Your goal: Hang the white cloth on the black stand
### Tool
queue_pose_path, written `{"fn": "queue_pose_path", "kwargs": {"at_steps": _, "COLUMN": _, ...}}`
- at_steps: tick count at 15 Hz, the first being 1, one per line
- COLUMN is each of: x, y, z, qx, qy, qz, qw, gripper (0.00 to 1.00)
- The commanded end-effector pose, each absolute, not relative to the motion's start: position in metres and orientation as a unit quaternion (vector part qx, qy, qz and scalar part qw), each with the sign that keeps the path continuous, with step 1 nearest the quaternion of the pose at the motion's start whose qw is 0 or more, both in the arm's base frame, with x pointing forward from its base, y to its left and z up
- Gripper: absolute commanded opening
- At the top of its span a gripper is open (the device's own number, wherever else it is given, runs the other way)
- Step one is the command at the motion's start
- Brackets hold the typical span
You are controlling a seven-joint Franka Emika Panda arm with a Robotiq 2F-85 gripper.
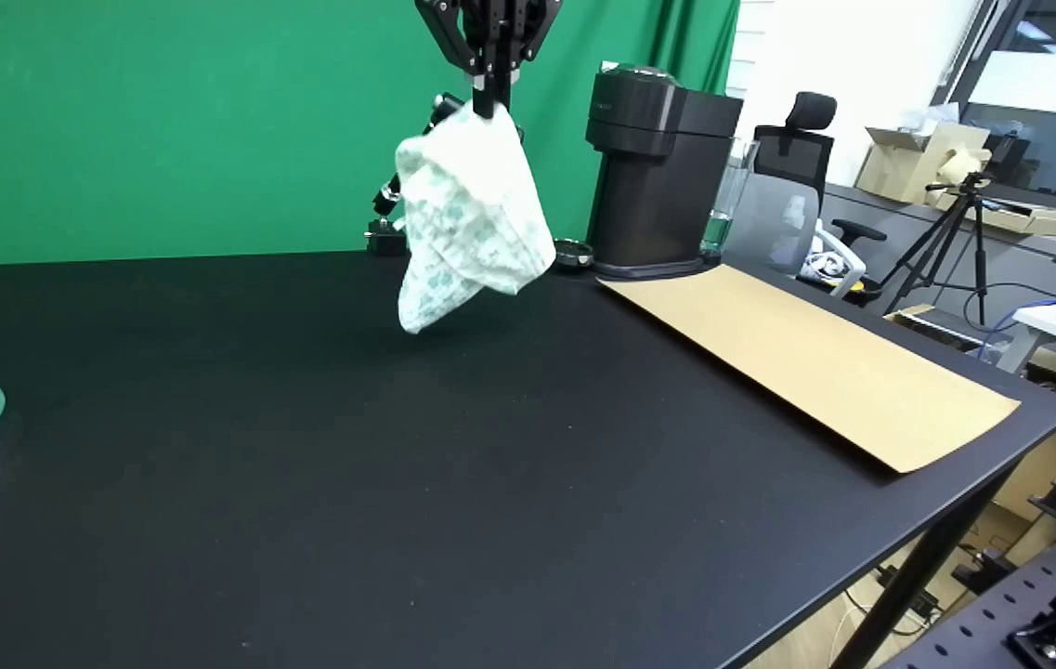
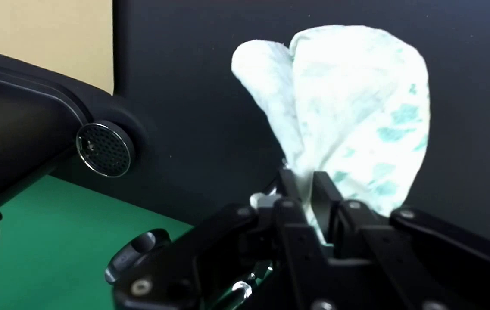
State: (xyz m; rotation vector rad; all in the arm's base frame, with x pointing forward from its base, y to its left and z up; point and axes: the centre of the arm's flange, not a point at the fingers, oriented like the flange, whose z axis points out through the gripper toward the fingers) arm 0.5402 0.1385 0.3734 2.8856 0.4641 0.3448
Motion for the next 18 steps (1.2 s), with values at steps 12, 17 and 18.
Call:
{"fn": "queue_pose_path", "kwargs": {"at_steps": 12, "x": 0.505, "y": 0.166, "z": 0.345, "qx": 0.976, "qy": 0.17, "qz": 0.078, "qw": 0.112, "gripper": 1.0}}
{"fn": "queue_pose_path", "kwargs": {"at_steps": 17, "x": 0.465, "y": 0.205, "z": 0.317, "qx": 0.967, "qy": 0.225, "qz": 0.056, "qw": 0.111, "gripper": 1.0}}
{"fn": "queue_pose_path", "kwargs": {"at_steps": 18, "x": 0.462, "y": 0.209, "z": 0.308, "qx": 0.965, "qy": 0.233, "qz": 0.055, "qw": 0.111, "gripper": 1.0}}
